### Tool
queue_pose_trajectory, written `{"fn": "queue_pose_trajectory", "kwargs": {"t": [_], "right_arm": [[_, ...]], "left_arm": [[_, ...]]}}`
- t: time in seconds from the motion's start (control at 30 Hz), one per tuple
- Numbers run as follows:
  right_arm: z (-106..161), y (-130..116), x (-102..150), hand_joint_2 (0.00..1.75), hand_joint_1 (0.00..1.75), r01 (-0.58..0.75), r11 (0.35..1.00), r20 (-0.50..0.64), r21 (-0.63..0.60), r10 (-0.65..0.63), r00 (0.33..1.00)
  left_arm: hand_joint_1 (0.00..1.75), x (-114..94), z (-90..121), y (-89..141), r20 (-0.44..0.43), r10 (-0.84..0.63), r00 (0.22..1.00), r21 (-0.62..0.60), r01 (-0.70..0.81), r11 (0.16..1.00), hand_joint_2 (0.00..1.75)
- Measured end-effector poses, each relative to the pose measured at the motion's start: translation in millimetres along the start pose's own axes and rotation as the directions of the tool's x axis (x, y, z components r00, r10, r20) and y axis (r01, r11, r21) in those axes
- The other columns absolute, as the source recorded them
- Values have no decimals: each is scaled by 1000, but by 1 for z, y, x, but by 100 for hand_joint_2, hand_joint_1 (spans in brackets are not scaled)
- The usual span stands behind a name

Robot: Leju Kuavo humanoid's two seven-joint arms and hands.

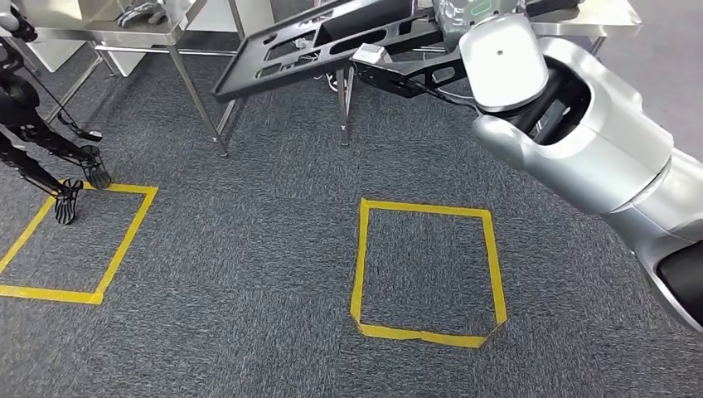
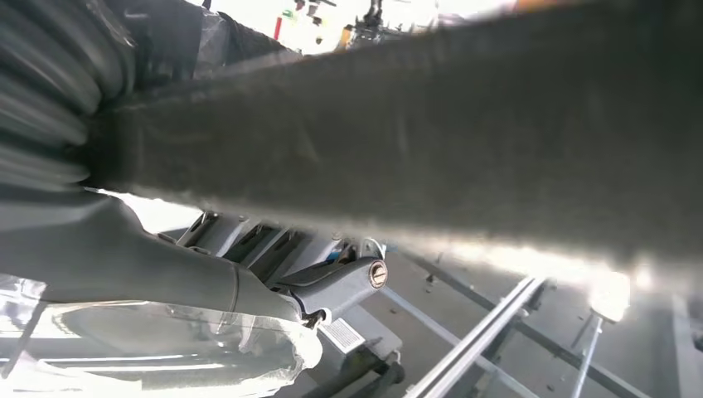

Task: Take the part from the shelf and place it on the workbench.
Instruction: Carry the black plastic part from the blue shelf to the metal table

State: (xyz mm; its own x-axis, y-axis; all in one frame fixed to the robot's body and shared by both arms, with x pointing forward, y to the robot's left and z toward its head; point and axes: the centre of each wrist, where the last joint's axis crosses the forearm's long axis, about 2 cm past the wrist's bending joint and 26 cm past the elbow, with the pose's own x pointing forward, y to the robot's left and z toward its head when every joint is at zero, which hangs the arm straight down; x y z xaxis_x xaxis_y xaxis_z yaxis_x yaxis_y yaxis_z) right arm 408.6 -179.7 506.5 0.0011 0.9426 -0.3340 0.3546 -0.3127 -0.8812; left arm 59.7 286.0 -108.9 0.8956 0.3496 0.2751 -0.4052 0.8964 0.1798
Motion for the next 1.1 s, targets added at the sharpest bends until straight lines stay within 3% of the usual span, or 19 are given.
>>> {"fn": "queue_pose_trajectory", "kwargs": {"t": [1.1], "right_arm": [[3, -10, 1, 175, 175, -15, 999, -5, -38, 15, 1000]], "left_arm": [[0, 0, -1, 2, 9, -8, 1000, -3, 8, 1000, 175]]}}
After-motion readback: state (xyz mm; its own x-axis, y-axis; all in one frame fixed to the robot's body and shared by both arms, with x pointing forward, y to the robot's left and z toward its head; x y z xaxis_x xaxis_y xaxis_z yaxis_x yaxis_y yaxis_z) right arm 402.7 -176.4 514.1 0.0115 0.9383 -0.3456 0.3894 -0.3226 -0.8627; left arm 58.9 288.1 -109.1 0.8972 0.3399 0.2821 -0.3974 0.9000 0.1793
